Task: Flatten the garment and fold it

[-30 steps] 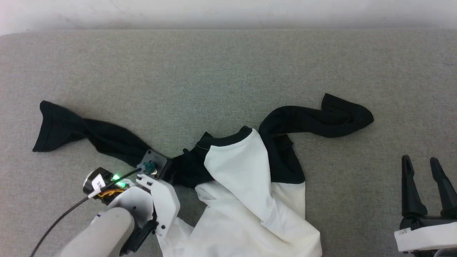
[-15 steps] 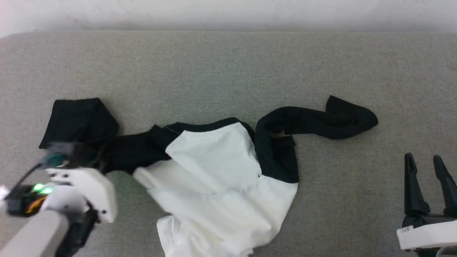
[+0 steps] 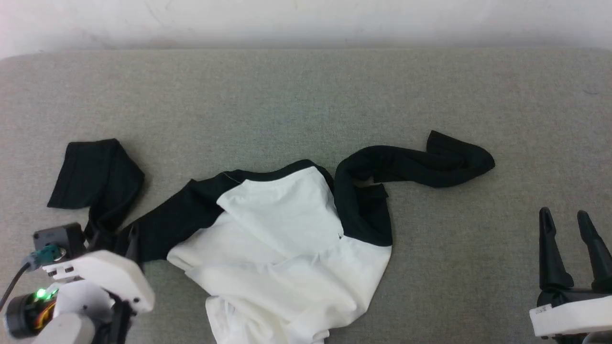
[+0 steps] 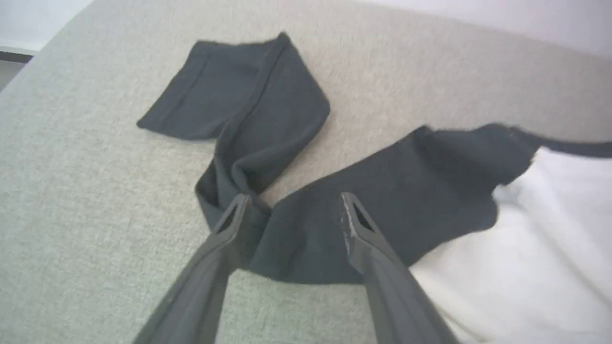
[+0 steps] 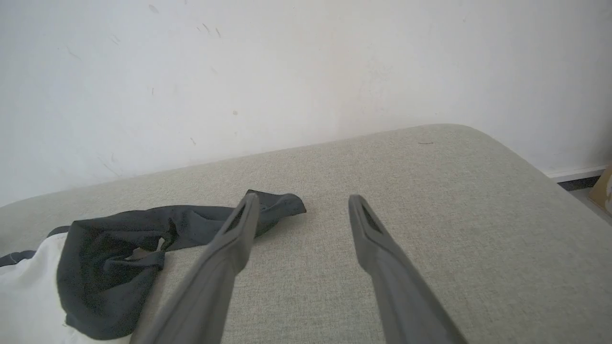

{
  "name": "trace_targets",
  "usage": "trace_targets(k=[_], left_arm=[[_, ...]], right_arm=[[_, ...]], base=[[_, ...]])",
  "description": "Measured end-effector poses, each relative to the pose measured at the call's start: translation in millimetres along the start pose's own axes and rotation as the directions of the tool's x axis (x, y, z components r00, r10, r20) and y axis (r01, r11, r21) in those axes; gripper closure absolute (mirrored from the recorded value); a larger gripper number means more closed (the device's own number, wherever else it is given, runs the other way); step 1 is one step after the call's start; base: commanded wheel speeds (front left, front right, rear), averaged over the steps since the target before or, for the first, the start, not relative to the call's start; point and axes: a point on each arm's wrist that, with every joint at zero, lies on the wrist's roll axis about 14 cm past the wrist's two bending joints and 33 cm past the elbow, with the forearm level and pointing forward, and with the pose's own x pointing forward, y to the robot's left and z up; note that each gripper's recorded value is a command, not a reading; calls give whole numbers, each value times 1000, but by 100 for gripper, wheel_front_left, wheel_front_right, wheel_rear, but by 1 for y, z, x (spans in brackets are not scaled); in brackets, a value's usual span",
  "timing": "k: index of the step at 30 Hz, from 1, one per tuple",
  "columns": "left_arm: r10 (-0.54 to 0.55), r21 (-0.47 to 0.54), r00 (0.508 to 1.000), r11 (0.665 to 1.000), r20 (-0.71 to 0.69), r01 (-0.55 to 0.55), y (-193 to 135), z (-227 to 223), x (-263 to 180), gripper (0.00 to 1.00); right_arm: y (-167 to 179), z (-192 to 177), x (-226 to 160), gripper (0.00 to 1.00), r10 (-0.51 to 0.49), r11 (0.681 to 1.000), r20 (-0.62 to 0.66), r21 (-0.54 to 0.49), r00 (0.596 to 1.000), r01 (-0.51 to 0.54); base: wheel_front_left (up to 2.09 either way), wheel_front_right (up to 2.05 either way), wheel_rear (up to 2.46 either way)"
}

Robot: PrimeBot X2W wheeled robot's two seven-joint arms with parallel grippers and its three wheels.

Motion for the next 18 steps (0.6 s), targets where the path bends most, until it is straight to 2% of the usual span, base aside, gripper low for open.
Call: trace_targets(k=[3,5,7,9,11,15,16,18], left_arm=[[-51,-111,980,991,194,74,-21,38,-11,0],[-57,-182,939,975,339,125,-29,67,-24,0],[-83,-161,876,970,475,180,-34,90,-41,0],[-62,-153,797,970,601,191,-31,112,-59,0],[-81,-114,737,971,671,210,-36,126,-75,0],[-46,-108,640,974,767,200,-38,145,-103,0],[-41,-102,622,976,782,193,-38,147,-107,0],[-35,-103,623,978,782,184,-41,141,-110,0]], right_arm=[[3,2,-2,0,9,1000,5,1,1000,-9],[7,3,-3,0,21,1000,6,2,1000,-21],[14,3,-2,0,42,999,1,-4,999,-42],[22,3,0,0,68,998,-3,-13,998,-68],[34,8,5,0,101,994,3,-33,995,-101],[61,23,25,0,175,982,23,-68,984,-173],[68,25,31,0,193,978,16,-78,981,-191],[81,25,42,0,221,970,-18,-99,975,-222]], base=[[0,0,0],[0,0,0],[0,0,0],[0,0,0],[0,0,0],[0,0,0],[0,0,0],[0,0,0]])
